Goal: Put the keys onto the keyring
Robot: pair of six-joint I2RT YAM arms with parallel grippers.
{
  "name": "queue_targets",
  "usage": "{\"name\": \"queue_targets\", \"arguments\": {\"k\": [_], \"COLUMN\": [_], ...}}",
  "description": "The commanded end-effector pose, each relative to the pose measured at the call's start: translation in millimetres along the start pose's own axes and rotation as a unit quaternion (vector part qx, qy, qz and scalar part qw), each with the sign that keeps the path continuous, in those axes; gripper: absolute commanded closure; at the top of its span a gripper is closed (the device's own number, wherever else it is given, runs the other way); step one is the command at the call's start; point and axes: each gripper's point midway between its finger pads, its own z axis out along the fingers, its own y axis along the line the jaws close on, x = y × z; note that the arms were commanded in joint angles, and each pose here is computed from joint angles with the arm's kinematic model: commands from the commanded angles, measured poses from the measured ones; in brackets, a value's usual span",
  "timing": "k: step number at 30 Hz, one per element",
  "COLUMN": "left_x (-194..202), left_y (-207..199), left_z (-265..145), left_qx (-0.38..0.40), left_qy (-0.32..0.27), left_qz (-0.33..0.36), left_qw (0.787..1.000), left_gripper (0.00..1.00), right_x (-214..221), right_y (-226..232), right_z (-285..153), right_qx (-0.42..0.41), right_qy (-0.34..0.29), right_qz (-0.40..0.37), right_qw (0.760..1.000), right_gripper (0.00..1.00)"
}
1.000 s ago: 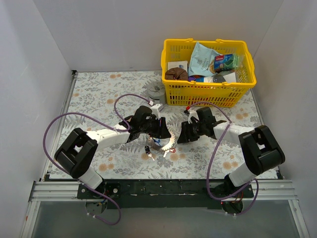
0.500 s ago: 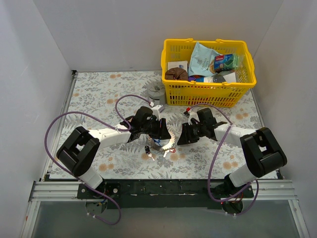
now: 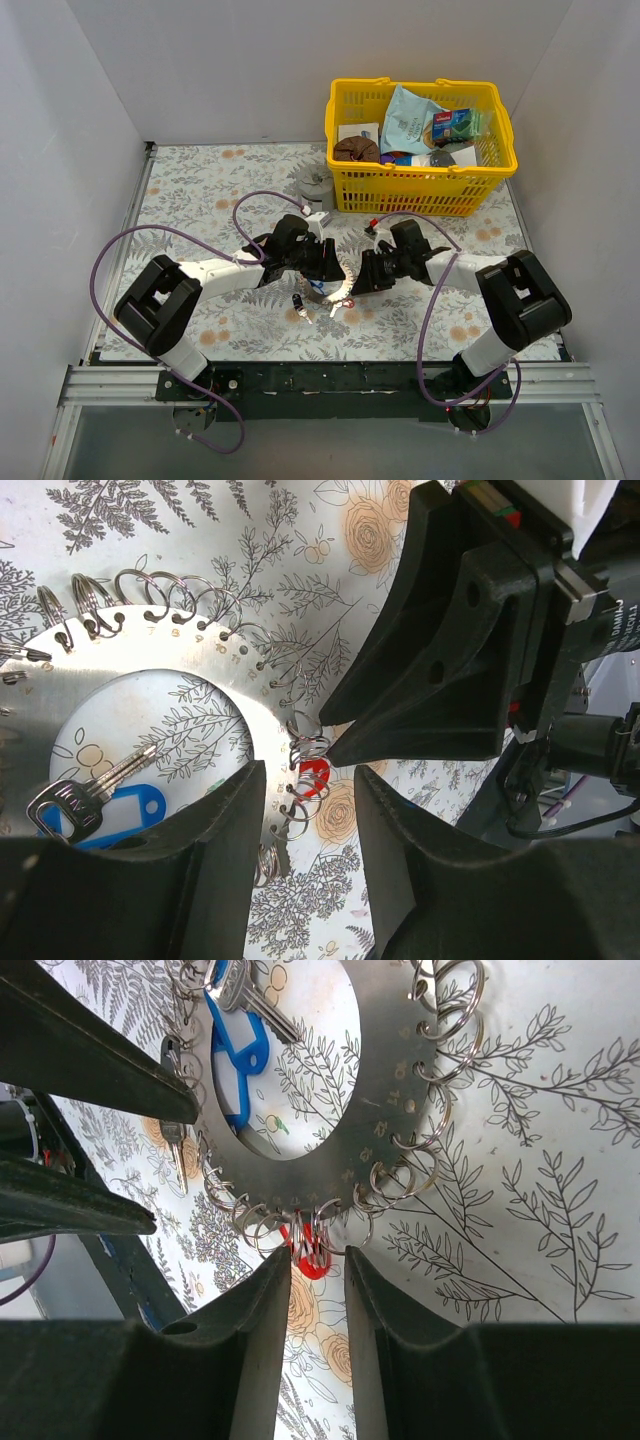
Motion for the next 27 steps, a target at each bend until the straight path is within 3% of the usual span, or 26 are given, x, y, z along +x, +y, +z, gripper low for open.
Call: {"name": "queue_targets", "arguments": {"k": [1,14,22,27], "left_x": [-7.6,7.5,8.0,13.3], "left_y": [-2.7,36.2,66.5,85.0], "left_z": [-6.9,-35.8,-48.5,-44.7], "left_qx": [-0.004,-0.076,-0.139,-0.192], "left_qy": [-0.012,-0.024,-0.030,-0.006], "left_qz": [-0.003,-0.093,-0.151,-0.183], "left_qw": [1.000,0.992,0.978,0.964], "left_gripper": [0.60,0.62,0.63,0.65], "right_x": [-4.0,-10.2,-54.7,-60.4], "right_y": [6.0,6.1,7.5,-2.2], "right_z": [4.9,4.2,-6.9,-1.0], "right_qx": [-0.015,-0.008,0.040,0.062], "right_qy": [-0.003,-0.008,-0.053,-0.040], "right_qz": [-0.003,-0.011,-0.058,-0.051], "right_qw": [1.000,1.000,0.996,0.996], "right_gripper": [0.65,0.68,0.62,0.59]}}
